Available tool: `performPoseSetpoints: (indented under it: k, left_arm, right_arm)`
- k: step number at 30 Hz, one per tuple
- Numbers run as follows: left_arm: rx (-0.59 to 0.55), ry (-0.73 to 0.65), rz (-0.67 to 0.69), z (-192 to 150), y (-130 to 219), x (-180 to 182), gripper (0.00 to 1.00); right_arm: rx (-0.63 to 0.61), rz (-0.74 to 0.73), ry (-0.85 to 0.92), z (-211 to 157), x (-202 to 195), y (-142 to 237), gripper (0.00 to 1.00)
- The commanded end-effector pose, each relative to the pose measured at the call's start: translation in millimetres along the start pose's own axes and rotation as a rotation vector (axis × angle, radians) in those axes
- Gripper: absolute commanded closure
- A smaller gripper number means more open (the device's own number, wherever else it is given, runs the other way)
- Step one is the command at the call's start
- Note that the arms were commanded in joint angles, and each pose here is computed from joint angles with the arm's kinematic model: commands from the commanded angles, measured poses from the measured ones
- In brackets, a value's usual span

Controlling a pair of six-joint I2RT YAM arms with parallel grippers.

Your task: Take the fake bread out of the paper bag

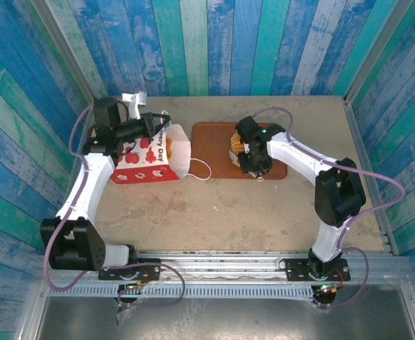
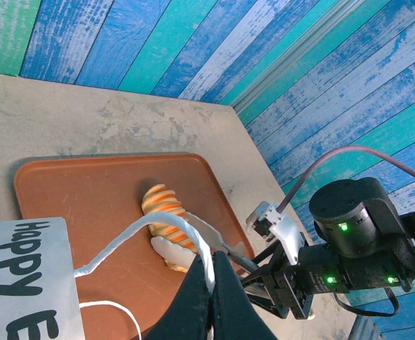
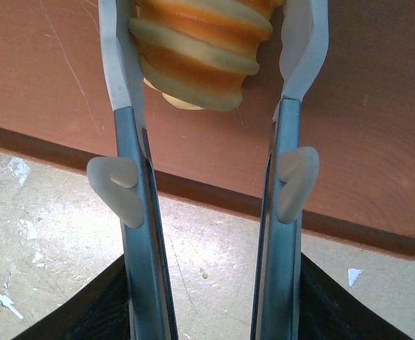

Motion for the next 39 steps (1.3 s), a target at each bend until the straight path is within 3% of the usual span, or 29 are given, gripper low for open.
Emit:
performPoseSetpoints:
  k: [1,8,18,39]
  left_arm:
    - [-0.009,-0.009,-0.01,7.4,-3.6,0.1,1.0]
    - [-0.009,-0.003,-0.013,7.1,-4.6,1.3,1.0]
    - [-0.01,0.0,-0.008,5.8,-4.5,1.8,1.0]
    - [0.0,0.006,-0.004,4.0,-7.5,5.6,1.0]
  right_arm:
    - [-0.044,0.018,0.01,6.1,-15.4,23.1,0.48]
    - [0.001,0.084,0.01,12.1,-57.9,29.7,0.49]
    - [0.016,0.017,-0.042,23.9,-103.7,26.2,0.49]
    - [0.025,-0.05,-0.076,36.7,-126.4,9.4,0.48]
Point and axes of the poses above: each hand's point on the last joint's axis, 136 mm out from that joint toward the fingers, its own y axis back along the fingers, its own x axis along the line the jaws close on, z = x × y, the point moved 8 cm from there along y, back along the fingers, and after that the axes turned 14 degrees about -y, right-handed, at the moved point
